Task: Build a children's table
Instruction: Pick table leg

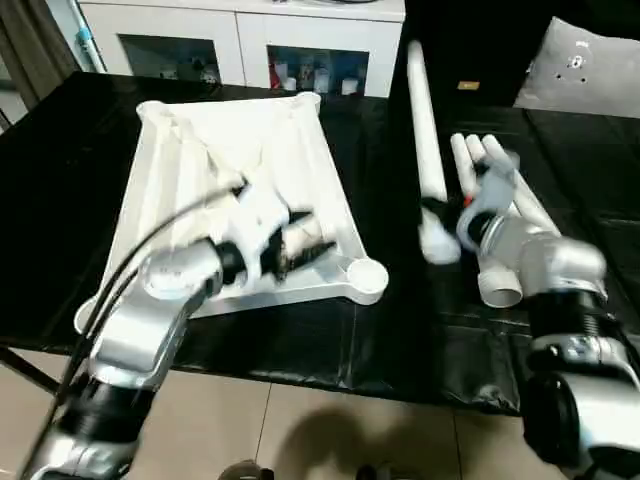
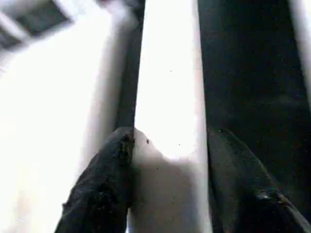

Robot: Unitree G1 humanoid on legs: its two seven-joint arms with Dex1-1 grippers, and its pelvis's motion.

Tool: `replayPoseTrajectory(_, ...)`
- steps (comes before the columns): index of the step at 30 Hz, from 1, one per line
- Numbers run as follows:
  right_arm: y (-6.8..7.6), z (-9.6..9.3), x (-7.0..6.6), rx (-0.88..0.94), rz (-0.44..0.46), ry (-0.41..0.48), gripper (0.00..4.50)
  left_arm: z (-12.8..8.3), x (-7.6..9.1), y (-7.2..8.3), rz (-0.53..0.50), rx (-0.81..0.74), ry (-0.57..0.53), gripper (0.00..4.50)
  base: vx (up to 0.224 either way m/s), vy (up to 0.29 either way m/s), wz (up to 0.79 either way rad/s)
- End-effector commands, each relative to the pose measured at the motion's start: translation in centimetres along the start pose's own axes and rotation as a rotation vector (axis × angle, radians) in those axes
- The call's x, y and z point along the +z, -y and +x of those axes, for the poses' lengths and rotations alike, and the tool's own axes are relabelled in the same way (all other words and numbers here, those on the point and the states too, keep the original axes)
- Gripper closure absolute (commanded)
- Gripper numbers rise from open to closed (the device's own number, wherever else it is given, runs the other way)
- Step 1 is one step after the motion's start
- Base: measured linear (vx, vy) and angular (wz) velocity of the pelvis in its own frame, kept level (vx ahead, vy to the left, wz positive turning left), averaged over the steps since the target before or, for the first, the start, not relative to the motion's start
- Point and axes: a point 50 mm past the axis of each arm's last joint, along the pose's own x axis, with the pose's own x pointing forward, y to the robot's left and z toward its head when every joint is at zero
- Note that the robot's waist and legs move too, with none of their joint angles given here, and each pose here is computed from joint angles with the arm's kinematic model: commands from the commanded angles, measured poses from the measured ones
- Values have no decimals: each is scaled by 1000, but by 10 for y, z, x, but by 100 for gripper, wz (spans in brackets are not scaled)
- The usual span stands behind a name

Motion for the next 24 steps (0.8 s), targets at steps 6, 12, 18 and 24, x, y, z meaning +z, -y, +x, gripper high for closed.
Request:
replayPoseTrajectory(6,-22,-24,15,391,120,241,263,10,30,-3,-111,-10,163,131,0,0,0)
replayPoseTrajectory(12,-31,-46,17,636,219,325,263,16,49,4,-208,-49,273,74,0,0,0)
replayPoseTrajectory(18,-39,-54,12,747,217,316,263,18,61,6,-293,-69,349,17,0,0,0)
replayPoseTrajectory(24,-46,-58,11,807,210,302,263,17,64,6,-325,-76,364,0,0,0,0)
